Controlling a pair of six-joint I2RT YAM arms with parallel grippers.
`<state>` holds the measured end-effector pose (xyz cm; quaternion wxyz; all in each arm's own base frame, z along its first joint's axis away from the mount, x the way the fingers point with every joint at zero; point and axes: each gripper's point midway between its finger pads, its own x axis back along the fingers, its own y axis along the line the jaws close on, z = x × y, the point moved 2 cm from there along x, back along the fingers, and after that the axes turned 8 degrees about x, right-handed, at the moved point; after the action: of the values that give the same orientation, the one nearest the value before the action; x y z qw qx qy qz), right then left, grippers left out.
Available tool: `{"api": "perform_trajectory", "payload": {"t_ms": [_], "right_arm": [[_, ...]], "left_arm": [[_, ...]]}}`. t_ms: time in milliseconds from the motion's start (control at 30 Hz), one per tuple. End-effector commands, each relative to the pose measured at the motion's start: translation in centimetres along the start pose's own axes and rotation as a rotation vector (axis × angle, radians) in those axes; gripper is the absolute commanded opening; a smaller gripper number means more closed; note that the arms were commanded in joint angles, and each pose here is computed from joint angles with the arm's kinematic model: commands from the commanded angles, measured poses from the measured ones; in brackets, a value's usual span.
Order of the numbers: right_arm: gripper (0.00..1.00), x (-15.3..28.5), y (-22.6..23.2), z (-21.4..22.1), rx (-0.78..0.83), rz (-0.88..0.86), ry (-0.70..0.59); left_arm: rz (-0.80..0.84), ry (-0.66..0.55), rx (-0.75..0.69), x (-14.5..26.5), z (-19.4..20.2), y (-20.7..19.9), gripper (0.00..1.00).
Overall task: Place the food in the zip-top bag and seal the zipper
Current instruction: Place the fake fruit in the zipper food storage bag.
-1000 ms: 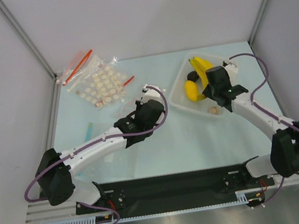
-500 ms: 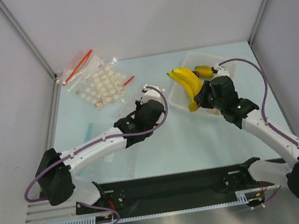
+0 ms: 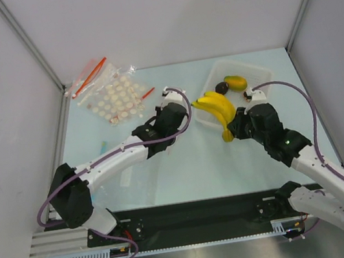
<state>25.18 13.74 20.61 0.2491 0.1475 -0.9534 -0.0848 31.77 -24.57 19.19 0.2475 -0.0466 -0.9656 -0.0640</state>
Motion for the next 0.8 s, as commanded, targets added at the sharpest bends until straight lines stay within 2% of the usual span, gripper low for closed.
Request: {"api": "perform_trajectory", "payload": {"t_ms": [0,633,767], "right_arm": [[0.04,0.6,0.5,-0.8,0.079,0.016,-0.042],[0.00,0.3,4.3,0.2,0.391,0.299,-0.077],[0.00,-0.2,4.3,0.5,0.471,0.420,-0.095]], "left_arm": [[0.055,-0.022,0.039,0.3,-1.8,-1.2,0.00],[0.159,-0.016,0.081,1.4,-1.4,-2.2,0.00],[0.210,0.014,0.093,1.9,-1.2,-3.1,0.01]]}}
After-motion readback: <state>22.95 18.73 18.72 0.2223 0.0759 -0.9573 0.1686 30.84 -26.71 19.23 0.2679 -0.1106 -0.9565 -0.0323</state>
